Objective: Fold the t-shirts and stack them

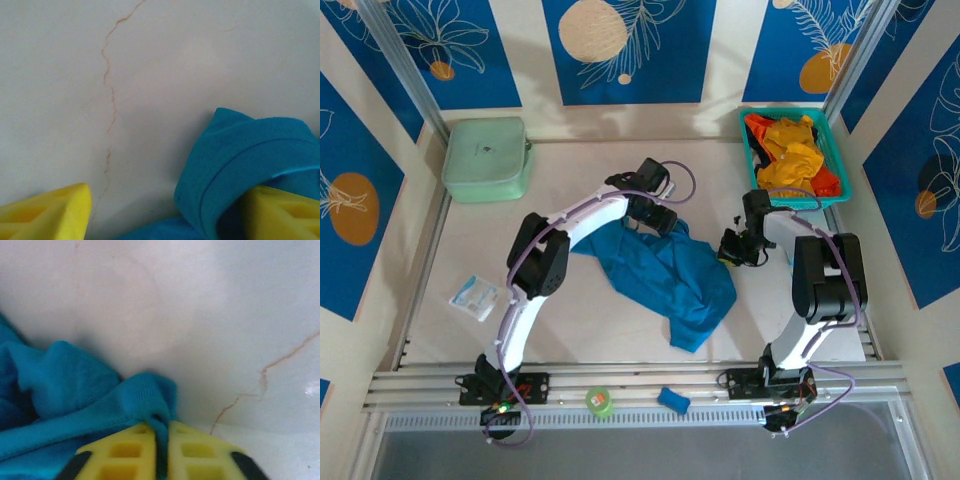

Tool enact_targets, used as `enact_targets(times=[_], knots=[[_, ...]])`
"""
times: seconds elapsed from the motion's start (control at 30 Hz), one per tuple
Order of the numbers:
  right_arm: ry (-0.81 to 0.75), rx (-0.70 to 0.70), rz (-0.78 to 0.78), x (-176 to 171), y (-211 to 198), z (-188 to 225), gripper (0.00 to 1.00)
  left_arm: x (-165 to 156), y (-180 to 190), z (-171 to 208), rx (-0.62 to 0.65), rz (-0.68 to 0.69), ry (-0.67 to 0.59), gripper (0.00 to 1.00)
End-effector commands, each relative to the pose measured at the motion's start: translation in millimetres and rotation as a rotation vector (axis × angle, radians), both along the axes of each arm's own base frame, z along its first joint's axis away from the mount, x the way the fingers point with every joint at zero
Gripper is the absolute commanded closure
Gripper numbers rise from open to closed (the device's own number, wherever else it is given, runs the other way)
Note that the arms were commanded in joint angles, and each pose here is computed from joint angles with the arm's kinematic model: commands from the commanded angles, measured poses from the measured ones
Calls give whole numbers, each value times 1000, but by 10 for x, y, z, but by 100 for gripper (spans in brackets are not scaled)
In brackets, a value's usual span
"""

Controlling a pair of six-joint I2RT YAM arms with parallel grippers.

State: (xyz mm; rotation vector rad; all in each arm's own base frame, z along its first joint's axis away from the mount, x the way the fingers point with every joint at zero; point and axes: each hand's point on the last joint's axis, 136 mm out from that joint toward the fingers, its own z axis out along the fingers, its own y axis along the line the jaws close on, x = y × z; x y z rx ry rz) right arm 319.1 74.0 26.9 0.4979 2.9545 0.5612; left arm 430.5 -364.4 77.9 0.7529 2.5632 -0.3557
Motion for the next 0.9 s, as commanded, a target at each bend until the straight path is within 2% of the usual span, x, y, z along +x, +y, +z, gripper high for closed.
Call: enact_targets(times=[0.0, 0.1, 0.17, 0.2, 0.33, 0.53, 0.67, 0.87], knots=[[-19, 56, 15, -83, 88, 123, 100, 58, 7, 4, -13, 28, -15, 41], [-66, 61, 15, -147, 84, 308, 100, 105, -13, 51, -26, 40, -36, 69], [-108, 52, 10, -206, 63, 467, 100, 141, -40, 133, -41, 42, -54, 94], [-128, 49, 7, -233, 56, 534, 100, 158, -53, 179, -48, 42, -63, 100], [-240, 70, 11, -337, 72, 846, 100, 216, -114, 460, -89, 39, -103, 100], [-391, 83, 35, -477, 87, 1217, 100, 264, -63, 1140, -109, 41, -203, 100], [-401, 63, 37, -547, 55, 1276, 100, 227, 13, 1588, -116, 39, -256, 100], [-384, 56, 22, -566, 34, 1208, 100, 65, 144, 1924, -118, 33, -271, 100]])
